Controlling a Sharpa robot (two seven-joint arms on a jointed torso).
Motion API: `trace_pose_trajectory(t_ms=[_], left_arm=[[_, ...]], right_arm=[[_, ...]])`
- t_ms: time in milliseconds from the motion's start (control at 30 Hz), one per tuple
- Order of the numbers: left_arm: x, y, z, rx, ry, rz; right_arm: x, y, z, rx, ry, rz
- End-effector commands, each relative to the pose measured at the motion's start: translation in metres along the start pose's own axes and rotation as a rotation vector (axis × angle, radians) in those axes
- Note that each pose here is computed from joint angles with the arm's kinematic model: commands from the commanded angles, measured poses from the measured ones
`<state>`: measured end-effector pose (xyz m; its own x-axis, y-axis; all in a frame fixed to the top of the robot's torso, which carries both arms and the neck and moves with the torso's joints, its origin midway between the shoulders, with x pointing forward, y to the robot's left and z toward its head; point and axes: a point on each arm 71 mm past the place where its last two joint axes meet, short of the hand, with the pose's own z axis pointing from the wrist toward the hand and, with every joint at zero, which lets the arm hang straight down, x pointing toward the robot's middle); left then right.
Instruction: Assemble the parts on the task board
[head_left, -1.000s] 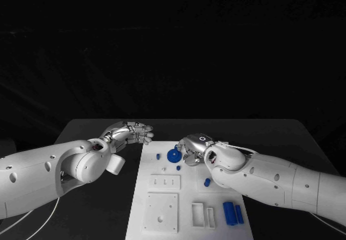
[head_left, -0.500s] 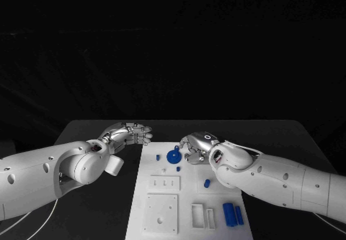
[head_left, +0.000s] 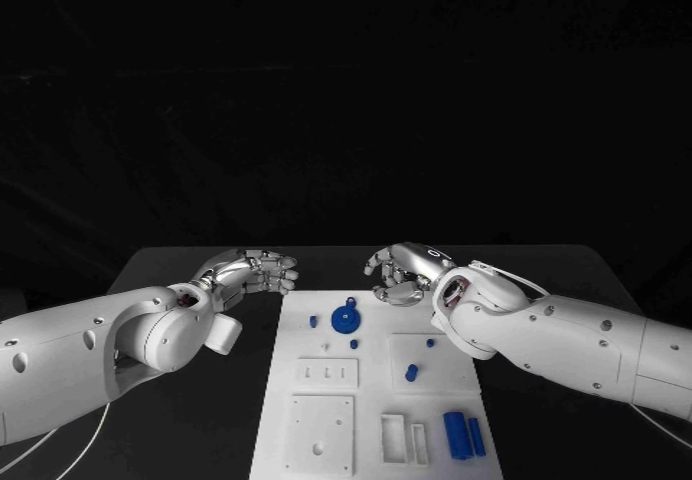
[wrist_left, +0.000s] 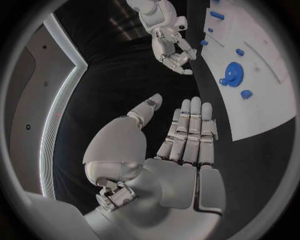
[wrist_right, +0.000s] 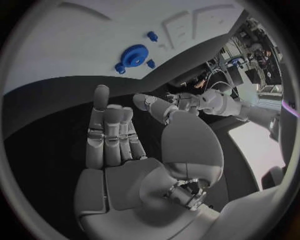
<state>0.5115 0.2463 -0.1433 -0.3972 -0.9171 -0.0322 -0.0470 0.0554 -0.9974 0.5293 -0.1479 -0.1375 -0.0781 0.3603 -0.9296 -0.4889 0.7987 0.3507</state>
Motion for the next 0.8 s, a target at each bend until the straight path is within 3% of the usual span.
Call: trace_pose_trajectory(t_ms=[33, 100, 267, 467, 600, 800], left_arm=[[0.0026, -0.0019, 0.0015, 0.017, 0.013, 0.000], [0.0036, -0.0018, 0.0029, 0.016, 0.016, -0.001], [0.0028, -0.0012, 0.0049, 0.015, 0.014, 0.000], [0.0002, -0.0004, 0.0073, 0.013, 0.007, 0.000], [-0.0008, 0.0001, 0.0085, 0.012, 0.004, 0.001], [-0.0012, 0.0007, 0.0101, 0.012, 0.003, 0.001]], right_arm=[[-0.002, -0.012, -0.004, 0.063, 0.054, 0.288], [-0.004, -0.021, -0.007, 0.088, 0.095, 0.397], [-0.013, -0.032, -0.013, 0.114, 0.086, 0.579], [-0.012, -0.043, -0.017, 0.169, 0.145, 0.753], [-0.013, -0.047, -0.019, 0.181, 0.150, 0.829], [-0.016, -0.054, -0.022, 0.184, 0.132, 0.832]])
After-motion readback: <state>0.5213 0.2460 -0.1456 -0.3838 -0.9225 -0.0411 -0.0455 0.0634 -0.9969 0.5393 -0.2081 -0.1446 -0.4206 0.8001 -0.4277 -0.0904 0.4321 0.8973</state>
